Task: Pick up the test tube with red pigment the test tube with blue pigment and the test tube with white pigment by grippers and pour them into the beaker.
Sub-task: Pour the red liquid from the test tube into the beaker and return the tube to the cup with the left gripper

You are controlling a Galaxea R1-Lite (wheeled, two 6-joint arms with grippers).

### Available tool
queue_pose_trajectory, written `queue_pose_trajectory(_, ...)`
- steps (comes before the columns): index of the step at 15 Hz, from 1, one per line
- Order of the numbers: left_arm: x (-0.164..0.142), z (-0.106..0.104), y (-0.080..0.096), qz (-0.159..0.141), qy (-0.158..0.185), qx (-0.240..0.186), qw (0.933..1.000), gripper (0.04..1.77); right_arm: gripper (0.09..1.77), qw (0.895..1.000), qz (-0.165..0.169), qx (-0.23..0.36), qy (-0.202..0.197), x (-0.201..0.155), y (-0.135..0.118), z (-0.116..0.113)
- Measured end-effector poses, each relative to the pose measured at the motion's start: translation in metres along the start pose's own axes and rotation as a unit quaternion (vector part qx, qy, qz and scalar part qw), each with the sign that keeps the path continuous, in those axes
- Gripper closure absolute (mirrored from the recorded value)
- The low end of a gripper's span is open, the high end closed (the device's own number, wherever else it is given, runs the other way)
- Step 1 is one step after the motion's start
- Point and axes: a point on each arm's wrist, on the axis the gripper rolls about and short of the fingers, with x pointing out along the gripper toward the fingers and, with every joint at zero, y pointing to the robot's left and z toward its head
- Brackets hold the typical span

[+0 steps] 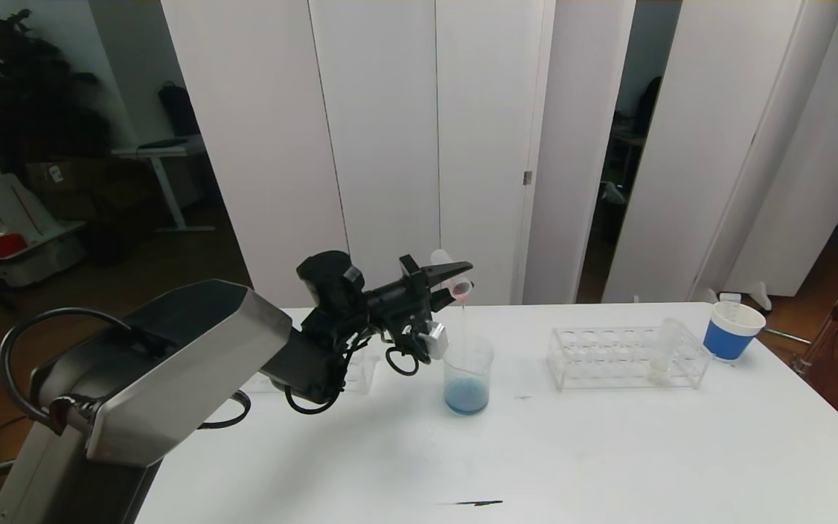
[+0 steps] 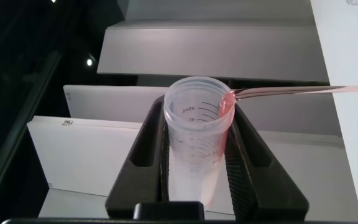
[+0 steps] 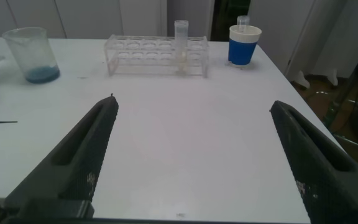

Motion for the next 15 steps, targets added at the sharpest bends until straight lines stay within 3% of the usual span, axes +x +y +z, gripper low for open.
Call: queue_pose_trajectory(15, -0.0016, -0.0018, 0.0014, 0.002, 0.003, 0.009, 0.9999, 1.21, 0.11, 1.000, 0.000, 0.000, 0.000, 0.0000, 0.0000, 0.0000)
